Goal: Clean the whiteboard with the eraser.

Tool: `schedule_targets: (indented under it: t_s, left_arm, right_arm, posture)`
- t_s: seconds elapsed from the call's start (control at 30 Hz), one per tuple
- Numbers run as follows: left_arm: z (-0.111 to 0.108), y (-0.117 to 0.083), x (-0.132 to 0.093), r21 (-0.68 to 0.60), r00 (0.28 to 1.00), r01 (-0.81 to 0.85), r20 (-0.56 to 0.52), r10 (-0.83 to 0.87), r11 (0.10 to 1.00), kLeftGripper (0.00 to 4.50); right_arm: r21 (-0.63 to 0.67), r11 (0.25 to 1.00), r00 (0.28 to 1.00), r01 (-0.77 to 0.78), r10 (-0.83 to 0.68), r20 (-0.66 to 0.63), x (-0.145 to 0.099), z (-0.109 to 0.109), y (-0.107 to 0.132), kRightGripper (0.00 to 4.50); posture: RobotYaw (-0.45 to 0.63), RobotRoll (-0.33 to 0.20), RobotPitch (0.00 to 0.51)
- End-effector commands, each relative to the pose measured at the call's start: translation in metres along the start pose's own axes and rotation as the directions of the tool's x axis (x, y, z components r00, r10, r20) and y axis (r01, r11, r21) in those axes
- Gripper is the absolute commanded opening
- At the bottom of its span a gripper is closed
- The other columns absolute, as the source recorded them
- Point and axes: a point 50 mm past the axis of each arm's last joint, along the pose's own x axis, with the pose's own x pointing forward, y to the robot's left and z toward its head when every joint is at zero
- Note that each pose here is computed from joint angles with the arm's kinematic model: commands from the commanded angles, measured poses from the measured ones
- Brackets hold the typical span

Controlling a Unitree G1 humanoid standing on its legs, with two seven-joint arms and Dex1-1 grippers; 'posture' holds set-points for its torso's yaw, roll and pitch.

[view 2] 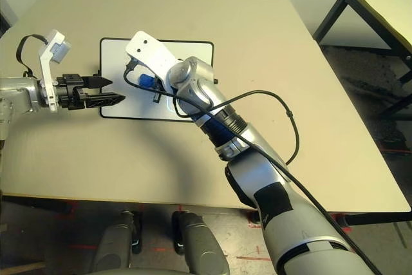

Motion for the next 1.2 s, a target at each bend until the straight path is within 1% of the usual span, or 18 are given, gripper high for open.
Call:
schedule_targets:
  t_s: [0.03, 0.07, 0.13, 0.2, 0.27, 0.3, 0.33, 0.37, 0.4, 0.43, 0.53, 0.6, 0.67, 0.8, 0.87, 0.97, 1.13, 1.2]
  left_arm:
    - [0.033, 0.019, -0.012, 0.087, 0.955, -0.188, 0.249, 0.162, 0.978, 4.50]
    - [0.040, 0.022, -0.015, 0.098, 0.925, -0.242, 0.325, 0.199, 0.965, 4.50]
    - [0.048, 0.025, -0.019, 0.116, 0.874, -0.317, 0.421, 0.242, 0.941, 4.50]
    - [0.050, 0.031, -0.026, 0.100, 0.819, -0.395, 0.489, 0.301, 0.913, 4.50]
    - [0.049, 0.041, -0.036, 0.057, 0.753, -0.481, 0.537, 0.380, 0.875, 4.50]
    - [0.046, 0.047, -0.042, 0.034, 0.721, -0.522, 0.551, 0.420, 0.852, 4.50]
    - [0.043, 0.053, -0.048, 0.015, 0.694, -0.556, 0.559, 0.454, 0.831, 4.50]
    - [0.037, 0.060, -0.054, -0.001, 0.664, -0.596, 0.561, 0.494, 0.803, 4.50]
    - [0.030, 0.067, -0.061, -0.013, 0.637, -0.635, 0.558, 0.532, 0.773, 4.50]
    - [0.023, 0.074, -0.066, -0.026, 0.613, -0.667, 0.549, 0.568, 0.745, 4.50]
    - [-0.008, 0.093, -0.082, -0.109, 0.548, -0.737, 0.481, 0.684, 0.667, 4.50]
    - [-0.031, 0.100, -0.088, -0.122, 0.537, -0.766, 0.419, 0.732, 0.632, 4.50]
    - [-0.047, 0.101, -0.087, -0.099, 0.555, -0.773, 0.373, 0.744, 0.626, 4.50]
    - [-0.070, 0.101, -0.083, -0.128, 0.560, -0.774, 0.320, 0.765, 0.620, 4.50]
    - [-0.079, 0.099, -0.080, -0.138, 0.564, -0.772, 0.301, 0.769, 0.621, 4.50]
    - [-0.085, 0.096, -0.074, -0.144, 0.584, -0.757, 0.289, 0.759, 0.637, 4.50]
    - [-0.085, 0.092, -0.065, -0.142, 0.606, -0.739, 0.290, 0.741, 0.659, 4.50]
    - [-0.082, 0.092, -0.061, -0.147, 0.612, -0.729, 0.297, 0.733, 0.668, 4.50]
  right_arm:
    - [0.256, 0.967, 0.967, 0.021, -0.084, 0.242, -0.049, 0.036, -0.032, 0.62]
    - [0.362, 0.931, 0.947, 0.034, -0.146, 0.286, -0.065, 0.040, -0.044, 0.62]
    - [0.493, 0.868, 0.907, 0.062, -0.255, 0.335, -0.090, 0.040, -0.064, 0.62]
    - [0.603, 0.787, 0.864, 0.130, -0.388, 0.320, -0.111, 0.026, -0.079, 0.62]
    - [0.688, 0.677, 0.815, 0.262, -0.537, 0.218, -0.132, 0.002, -0.092, 0.62]
    - [0.706, 0.619, 0.793, 0.343, -0.594, 0.135, -0.143, -0.012, -0.099, 0.62]
    - [0.713, 0.570, 0.774, 0.408, -0.630, 0.060, -0.151, -0.026, -0.103, 0.62]
    - [0.722, 0.508, 0.758, 0.471, -0.651, -0.036, -0.156, -0.045, -0.105, 0.62]
    - [0.714, 0.460, 0.743, 0.527, -0.658, -0.124, -0.158, -0.063, -0.103, 0.62]
    - [0.696, 0.434, 0.732, 0.572, -0.654, -0.194, -0.158, -0.079, -0.100, 0.62]
    - [0.695, 0.353, 0.722, 0.626, -0.600, -0.345, -0.151, -0.118, -0.085, 0.62]
    - [0.696, 0.320, 0.728, 0.643, -0.539, -0.425, -0.137, -0.143, -0.068, 0.62]
    - [0.705, 0.300, 0.739, 0.643, -0.484, -0.468, -0.121, -0.158, -0.051, 0.62]
    - [0.744, 0.279, 0.780, 0.607, -0.389, -0.491, -0.095, -0.172, -0.026, 0.62]
    - [0.749, 0.275, 0.785, 0.603, -0.370, -0.496, -0.088, -0.175, -0.021, 0.62]
    - [0.751, 0.273, 0.788, 0.602, -0.357, -0.501, -0.082, -0.176, -0.020, 0.62]
    - [0.738, 0.272, 0.780, 0.618, -0.327, -0.533, -0.077, -0.185, -0.017, 0.62]
    - [0.739, 0.276, 0.785, 0.615, -0.312, -0.536, -0.073, -0.187, -0.015, 1.34]
  posture:
    - [-0.01, 0.000, 0.136]
    - [-0.01, 0.000, 0.135]
    - [-0.01, 0.000, 0.135]
    - [-0.01, 0.000, 0.135]
    - [-0.02, 0.000, 0.132]
    - [-0.03, 0.000, 0.130]
    - [-0.03, 0.000, 0.128]
    - [-0.03, 0.000, 0.126]
    - [-0.04, 0.000, 0.124]
    - [-0.04, 0.000, 0.124]
    - [-0.05, 0.000, 0.121]
    - [-0.05, 0.000, 0.117]
    - [-0.04, 0.000, 0.116]
    - [-0.04, 0.000, 0.116]
    - [-0.04, 0.000, 0.116]
    - [-0.04, 0.000, 0.117]
    - [-0.03, 0.000, 0.119]
    - [-0.03, 0.000, 0.123]
